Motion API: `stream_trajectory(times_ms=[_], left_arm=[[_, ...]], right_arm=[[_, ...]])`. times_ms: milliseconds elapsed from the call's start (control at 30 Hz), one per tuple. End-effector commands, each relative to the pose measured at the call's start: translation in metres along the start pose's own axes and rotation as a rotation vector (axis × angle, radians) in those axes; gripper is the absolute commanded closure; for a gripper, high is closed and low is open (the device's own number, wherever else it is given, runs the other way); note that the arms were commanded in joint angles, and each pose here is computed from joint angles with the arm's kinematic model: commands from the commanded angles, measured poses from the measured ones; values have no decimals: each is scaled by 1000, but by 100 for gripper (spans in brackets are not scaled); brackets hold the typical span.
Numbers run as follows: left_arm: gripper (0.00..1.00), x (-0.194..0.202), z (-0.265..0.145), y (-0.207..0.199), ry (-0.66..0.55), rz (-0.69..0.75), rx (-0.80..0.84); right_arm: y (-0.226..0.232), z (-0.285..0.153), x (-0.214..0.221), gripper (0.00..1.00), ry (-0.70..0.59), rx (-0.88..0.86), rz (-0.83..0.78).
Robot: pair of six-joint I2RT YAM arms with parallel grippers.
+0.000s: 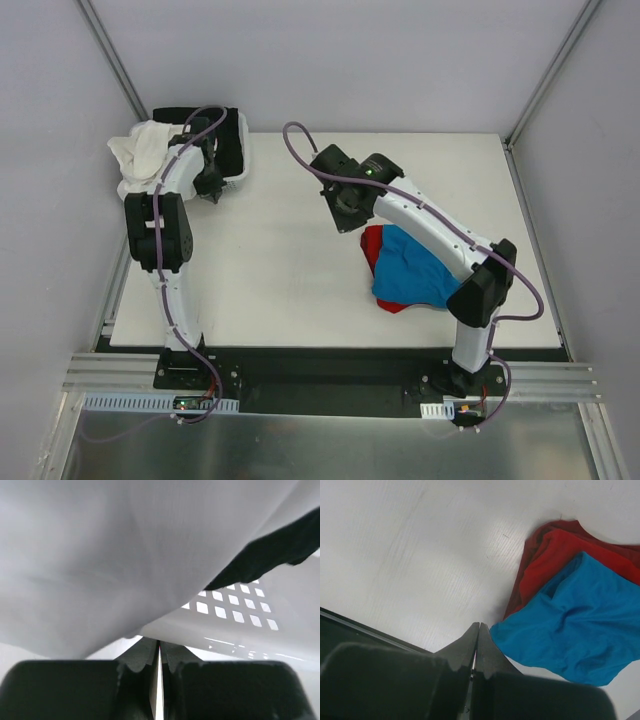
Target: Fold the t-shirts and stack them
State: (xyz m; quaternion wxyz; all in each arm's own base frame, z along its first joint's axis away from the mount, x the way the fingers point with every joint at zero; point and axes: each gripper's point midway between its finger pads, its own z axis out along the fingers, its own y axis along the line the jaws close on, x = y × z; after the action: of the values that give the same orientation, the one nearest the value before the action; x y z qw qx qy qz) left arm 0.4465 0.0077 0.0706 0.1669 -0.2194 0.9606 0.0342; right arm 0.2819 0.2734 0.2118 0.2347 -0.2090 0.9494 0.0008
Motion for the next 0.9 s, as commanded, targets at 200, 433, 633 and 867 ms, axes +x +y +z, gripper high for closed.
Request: stream_trajectory(times_ms=[200,433,633,867], left_arm=[[100,-122,5,6,-268,-112,-12],[100,-112,24,82,-194,-235,-150],[100,-97,31,126,-131,-271,-259],[100,-109,20,129,-142,-270,-226]], right_arm=[[-9,-10,50,99,90,-25,53],[-21,-11,53,99,90,14,28],[-17,-8,37,99,81,1,-7],[-19,-7,31,99,82,-19,-21]])
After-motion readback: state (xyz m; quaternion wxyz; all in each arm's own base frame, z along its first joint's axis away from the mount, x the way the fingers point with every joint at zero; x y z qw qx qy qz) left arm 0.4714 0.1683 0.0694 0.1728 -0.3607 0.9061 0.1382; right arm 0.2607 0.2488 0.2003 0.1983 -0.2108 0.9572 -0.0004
